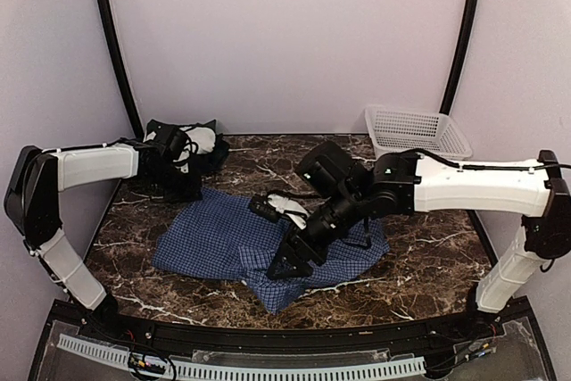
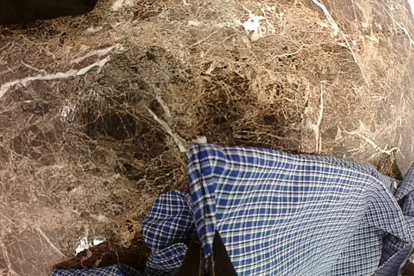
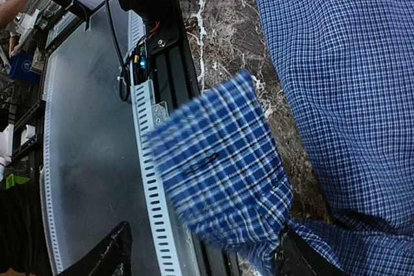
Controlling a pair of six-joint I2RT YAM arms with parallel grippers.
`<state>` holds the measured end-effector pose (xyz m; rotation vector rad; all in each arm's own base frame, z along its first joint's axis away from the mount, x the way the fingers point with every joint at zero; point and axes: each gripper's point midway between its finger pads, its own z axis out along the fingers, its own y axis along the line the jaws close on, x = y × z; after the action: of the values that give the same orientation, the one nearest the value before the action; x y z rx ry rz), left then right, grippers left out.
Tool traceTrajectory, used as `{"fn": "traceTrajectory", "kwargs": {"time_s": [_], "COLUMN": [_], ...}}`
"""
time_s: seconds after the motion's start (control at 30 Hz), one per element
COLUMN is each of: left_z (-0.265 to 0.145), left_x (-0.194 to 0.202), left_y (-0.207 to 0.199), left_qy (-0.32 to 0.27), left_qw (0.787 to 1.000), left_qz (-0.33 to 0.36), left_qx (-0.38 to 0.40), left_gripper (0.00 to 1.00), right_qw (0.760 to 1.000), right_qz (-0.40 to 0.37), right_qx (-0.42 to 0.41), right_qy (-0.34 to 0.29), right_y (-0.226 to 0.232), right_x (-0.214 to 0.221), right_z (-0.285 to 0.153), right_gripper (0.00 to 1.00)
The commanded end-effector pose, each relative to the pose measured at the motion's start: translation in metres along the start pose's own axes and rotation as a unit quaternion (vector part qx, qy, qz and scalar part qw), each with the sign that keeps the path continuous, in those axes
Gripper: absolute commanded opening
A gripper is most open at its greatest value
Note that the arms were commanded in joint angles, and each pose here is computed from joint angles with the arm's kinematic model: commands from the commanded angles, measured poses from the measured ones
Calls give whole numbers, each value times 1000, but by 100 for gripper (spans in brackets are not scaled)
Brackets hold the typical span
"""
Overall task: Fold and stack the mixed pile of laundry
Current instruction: Adjust the crumpled shirt at the center of the board.
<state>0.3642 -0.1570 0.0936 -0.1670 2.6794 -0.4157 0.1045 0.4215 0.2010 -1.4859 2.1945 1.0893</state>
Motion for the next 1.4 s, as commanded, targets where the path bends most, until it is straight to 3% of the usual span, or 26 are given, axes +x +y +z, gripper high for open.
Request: {"fn": "traceTrajectory", "kwargs": {"time_s": [0.0,0.1,0.2,0.33,0.4,0.67,0.73,0.87,1.17,1.37], "left_z": [-1,-1,-2,-3,-3,-5,-6,-8,-9,-10], "left_x": [-11,-11,-11,-12,-12,-11,-12,-12,-15,-17], "left_y": [-5,-5,-5,-6,-6,-3,-4,-4,-8,-9], "left_qy": [-8,-7,-7,-8,-8,-9,-9,-9,-10,-13], "left_qw": [1000,1000,1000,1000,1000,1000,1000,1000,1000,1000], "left_qz": [2,2,1,3,4,8,10,12,15,17], "left_qx": [15,16,17,20,19,12,12,11,19,20], "left_gripper": [0,0,0,0,0,0,0,0,0,0], "right_qw": [994,981,956,912,898,848,837,831,831,834], "right_qz": [-35,9,111,255,301,424,445,464,473,469], "right_qx": [7,65,154,256,265,254,248,213,90,42], "right_qy": [-102,-181,-225,-193,-182,-191,-199,-221,-280,-287], "right_y": [13,-34,-105,-193,-215,-263,-271,-276,-280,-279], "right_x": [-44,-59,-44,23,50,129,140,147,143,137], "right_z": [-60,-119,-163,-186,-183,-159,-156,-151,-140,-132], "right_gripper": [77,80,77,66,61,61,66,74,72,69]}}
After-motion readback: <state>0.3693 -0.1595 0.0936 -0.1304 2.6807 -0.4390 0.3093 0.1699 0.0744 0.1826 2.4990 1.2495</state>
